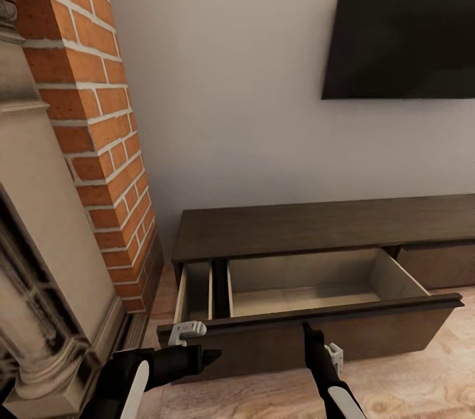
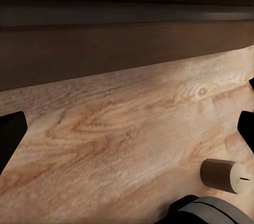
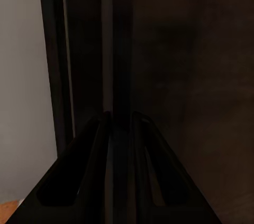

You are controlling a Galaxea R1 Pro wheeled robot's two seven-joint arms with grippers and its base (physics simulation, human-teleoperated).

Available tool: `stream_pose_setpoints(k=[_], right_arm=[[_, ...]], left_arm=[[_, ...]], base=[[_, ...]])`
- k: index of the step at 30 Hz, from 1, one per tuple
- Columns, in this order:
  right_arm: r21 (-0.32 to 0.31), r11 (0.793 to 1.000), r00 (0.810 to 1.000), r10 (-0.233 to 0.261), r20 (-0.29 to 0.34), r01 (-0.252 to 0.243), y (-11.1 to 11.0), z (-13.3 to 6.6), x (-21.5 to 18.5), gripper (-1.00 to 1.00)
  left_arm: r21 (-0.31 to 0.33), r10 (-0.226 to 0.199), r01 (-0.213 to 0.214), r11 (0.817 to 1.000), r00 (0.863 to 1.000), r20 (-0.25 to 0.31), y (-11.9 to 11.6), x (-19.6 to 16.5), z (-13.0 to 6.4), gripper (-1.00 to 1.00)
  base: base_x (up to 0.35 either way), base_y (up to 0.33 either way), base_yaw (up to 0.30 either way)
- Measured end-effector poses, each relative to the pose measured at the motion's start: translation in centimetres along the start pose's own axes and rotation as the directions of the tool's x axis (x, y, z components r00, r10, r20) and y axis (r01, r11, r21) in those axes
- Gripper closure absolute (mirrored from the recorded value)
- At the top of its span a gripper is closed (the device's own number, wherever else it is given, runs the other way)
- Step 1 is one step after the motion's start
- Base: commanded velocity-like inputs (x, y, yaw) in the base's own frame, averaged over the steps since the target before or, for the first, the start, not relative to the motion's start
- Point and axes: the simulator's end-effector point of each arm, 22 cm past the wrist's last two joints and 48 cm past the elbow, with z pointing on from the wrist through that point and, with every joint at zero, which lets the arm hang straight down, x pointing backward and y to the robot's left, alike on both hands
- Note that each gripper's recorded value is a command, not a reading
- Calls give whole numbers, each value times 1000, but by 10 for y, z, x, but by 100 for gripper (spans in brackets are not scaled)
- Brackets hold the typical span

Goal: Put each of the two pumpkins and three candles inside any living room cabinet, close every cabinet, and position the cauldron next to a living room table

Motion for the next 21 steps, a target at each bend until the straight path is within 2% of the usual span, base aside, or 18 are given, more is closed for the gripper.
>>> stream_pose_setpoints(k=[21], right_arm=[[0,1000,1000,-1,0,1,0,0,-1,100]], left_arm=[[-1,1,-1,1000,1000,1,0,0,0,-100]], base=[[-47,0,0]])
